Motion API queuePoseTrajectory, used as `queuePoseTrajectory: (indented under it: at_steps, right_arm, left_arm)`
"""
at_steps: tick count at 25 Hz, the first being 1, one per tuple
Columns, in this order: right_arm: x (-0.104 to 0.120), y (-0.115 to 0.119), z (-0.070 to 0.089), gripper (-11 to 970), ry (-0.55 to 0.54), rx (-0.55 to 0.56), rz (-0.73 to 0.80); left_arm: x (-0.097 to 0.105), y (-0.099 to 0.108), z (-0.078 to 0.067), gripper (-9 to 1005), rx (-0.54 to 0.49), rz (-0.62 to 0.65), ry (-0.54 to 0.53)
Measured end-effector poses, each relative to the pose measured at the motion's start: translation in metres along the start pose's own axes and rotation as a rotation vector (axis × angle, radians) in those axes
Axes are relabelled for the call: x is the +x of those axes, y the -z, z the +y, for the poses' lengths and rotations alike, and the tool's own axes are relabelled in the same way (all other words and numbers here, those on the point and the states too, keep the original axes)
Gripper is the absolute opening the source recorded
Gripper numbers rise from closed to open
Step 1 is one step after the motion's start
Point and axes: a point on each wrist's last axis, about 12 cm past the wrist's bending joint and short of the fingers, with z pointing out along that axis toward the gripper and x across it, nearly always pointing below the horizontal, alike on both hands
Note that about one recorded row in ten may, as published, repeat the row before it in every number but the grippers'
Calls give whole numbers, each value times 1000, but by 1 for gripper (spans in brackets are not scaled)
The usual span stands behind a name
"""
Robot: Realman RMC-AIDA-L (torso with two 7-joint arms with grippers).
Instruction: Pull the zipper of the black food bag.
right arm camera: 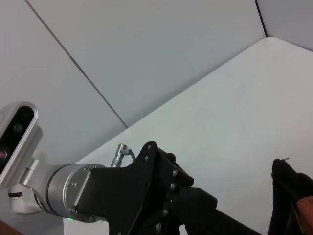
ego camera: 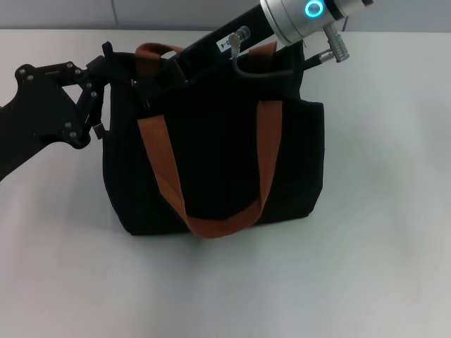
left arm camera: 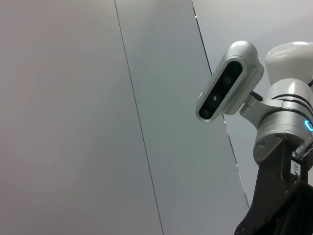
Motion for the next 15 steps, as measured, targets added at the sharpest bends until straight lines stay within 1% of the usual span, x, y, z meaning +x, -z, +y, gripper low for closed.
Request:
queuePoseTrajectory:
  at_steps: [15]
  right_arm:
    - [0,0,-2,114,-14,13,-9]
  left_arm:
    - [0,-2,1,23,-1,2,-1]
